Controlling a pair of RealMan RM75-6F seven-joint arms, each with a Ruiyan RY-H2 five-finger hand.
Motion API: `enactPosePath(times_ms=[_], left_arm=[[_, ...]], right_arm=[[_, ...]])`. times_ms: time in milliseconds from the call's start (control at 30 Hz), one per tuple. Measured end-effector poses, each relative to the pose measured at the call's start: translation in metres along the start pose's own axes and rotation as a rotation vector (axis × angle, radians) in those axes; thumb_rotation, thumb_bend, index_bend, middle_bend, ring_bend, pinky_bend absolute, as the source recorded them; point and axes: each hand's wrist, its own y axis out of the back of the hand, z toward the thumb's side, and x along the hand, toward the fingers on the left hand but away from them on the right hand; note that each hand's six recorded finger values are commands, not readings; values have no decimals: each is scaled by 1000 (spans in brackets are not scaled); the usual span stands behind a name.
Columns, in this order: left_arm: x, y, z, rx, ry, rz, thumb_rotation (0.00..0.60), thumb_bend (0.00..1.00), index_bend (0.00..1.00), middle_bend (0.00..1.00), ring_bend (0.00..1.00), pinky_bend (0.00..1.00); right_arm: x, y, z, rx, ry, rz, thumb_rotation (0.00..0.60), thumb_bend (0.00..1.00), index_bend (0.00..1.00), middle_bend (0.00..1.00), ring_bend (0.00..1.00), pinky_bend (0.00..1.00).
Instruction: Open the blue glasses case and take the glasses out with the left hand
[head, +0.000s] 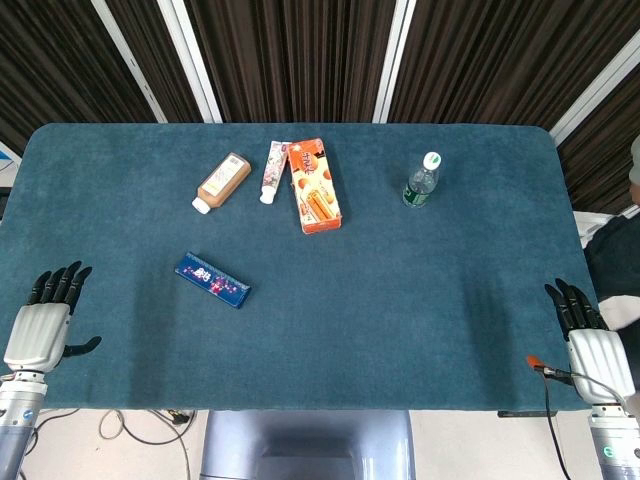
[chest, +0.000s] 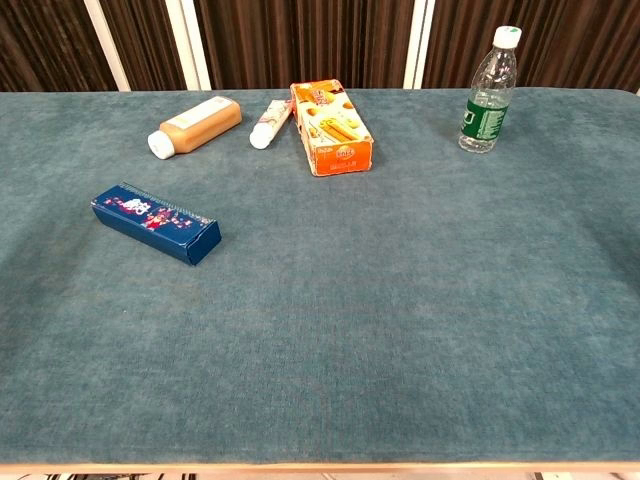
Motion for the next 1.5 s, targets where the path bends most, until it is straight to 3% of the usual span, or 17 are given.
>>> enactPosePath(times_ms=[667, 933, 1333, 1500], left_arm=[[7, 2, 7, 22, -29, -7, 600, 90, 0, 0, 0, 0], [34, 8, 31, 81, -109, -28, 600, 92, 0, 1, 0, 0], [99, -12, 91, 151, -264, -205, 600, 187, 0, 8, 0, 0], [126, -20, 115, 213, -316, -258, 600, 296, 0, 26, 0, 0]], right_arm=[[0, 0, 0, -2, -4, -1, 600, 191, 0, 0, 0, 229], [0, 0, -1, -6, -8, 1, 600, 191, 0, 0, 0, 229], [0, 0, -2, -13, -15, 5, 600, 191, 0, 0, 0, 228], [0, 0, -3, -15, -16, 4, 600, 192, 0, 0, 0, 229]])
